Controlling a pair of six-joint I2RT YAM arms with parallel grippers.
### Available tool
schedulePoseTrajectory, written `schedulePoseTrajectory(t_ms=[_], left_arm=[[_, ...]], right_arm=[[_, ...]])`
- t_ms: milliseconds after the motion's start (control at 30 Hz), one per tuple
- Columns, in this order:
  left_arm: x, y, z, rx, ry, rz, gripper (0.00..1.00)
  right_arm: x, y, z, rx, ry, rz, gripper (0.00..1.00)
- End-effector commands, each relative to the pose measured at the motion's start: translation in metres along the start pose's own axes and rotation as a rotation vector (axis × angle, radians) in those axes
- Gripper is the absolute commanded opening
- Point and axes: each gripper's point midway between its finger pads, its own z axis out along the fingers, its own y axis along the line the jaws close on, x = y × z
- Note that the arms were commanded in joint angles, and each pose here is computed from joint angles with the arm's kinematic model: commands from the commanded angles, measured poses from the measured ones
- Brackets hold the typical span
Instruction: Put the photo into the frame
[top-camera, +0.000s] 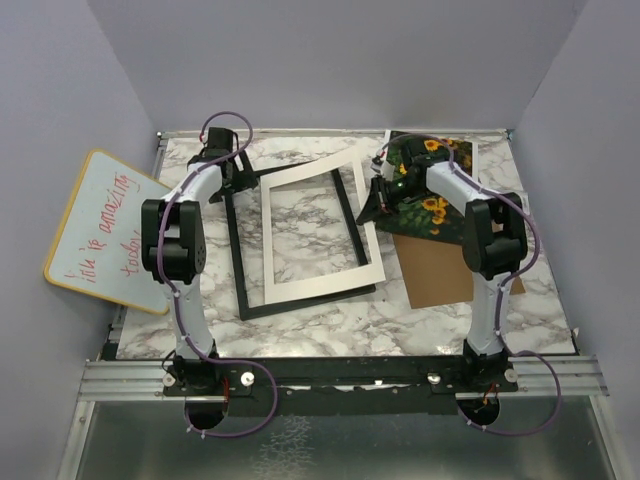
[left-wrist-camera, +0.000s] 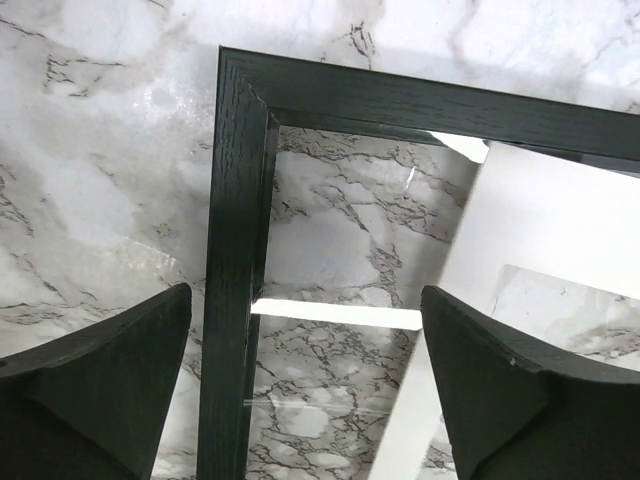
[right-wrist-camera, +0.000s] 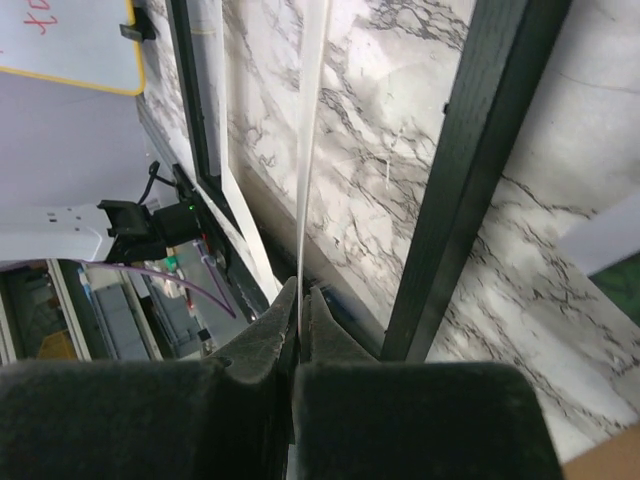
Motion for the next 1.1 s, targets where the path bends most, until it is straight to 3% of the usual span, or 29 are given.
schedulePoseTrajectory(t_ms=[0,533,1067], left_arm=[[-0.037,-0.011,-0.031,0.061,-0.098,-0.036,0.99],[-0.035,-0.003,-0.040,0.056,-0.089,-0.023,0.99],[-0.027,-0.003,-0.041,0.067,-0.063,-0.008,0.99]], right_arm=[[-0.010,0.014,0.016,-0.064,0.017,-0.033,0.01],[-0.023,0.007,0.067,-0.034,0.069,-0.038,0.03],[-0.025,-0.003,0.083,-0.005,0.095,-0.044,0.06]])
